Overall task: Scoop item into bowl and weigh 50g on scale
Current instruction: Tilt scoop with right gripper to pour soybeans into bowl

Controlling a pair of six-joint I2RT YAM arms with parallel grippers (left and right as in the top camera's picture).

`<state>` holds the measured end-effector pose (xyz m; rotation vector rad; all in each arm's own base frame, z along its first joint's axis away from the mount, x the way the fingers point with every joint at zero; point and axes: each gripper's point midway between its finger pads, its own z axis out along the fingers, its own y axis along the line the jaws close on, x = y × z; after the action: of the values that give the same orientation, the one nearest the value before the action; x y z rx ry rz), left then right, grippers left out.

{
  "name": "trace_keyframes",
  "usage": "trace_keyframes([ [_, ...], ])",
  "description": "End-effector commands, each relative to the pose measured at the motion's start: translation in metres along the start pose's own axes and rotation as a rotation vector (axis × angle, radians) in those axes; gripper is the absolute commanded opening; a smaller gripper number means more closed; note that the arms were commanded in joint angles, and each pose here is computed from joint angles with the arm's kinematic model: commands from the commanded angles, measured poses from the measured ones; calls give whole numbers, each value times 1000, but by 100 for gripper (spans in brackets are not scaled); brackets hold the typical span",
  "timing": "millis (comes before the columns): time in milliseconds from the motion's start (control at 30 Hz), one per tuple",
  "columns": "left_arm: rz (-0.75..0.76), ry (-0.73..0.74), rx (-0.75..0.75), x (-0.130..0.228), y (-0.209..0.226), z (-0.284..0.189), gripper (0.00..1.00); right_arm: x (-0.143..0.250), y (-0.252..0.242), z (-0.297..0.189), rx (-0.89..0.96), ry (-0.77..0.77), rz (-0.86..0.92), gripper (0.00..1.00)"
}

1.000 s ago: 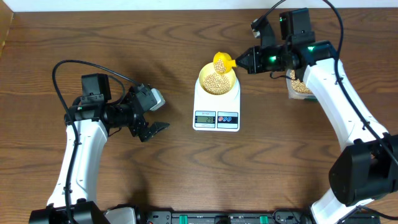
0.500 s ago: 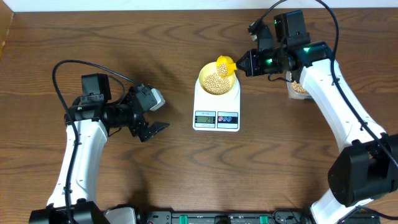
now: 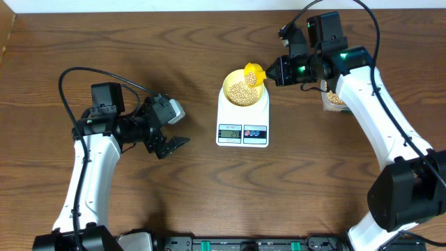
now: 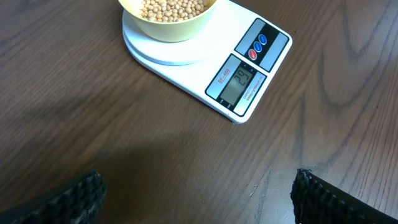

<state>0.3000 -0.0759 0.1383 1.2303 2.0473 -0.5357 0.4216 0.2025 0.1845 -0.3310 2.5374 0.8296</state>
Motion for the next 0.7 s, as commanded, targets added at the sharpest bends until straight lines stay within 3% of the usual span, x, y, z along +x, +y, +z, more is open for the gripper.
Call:
trace_keyframes([
  [0, -17, 2, 12, 4, -2, 2, 98, -12, 9, -14, 23, -50, -54, 1],
  [667, -17, 2, 12, 4, -2, 2, 98, -14, 29, -1, 64, -65, -221, 1],
])
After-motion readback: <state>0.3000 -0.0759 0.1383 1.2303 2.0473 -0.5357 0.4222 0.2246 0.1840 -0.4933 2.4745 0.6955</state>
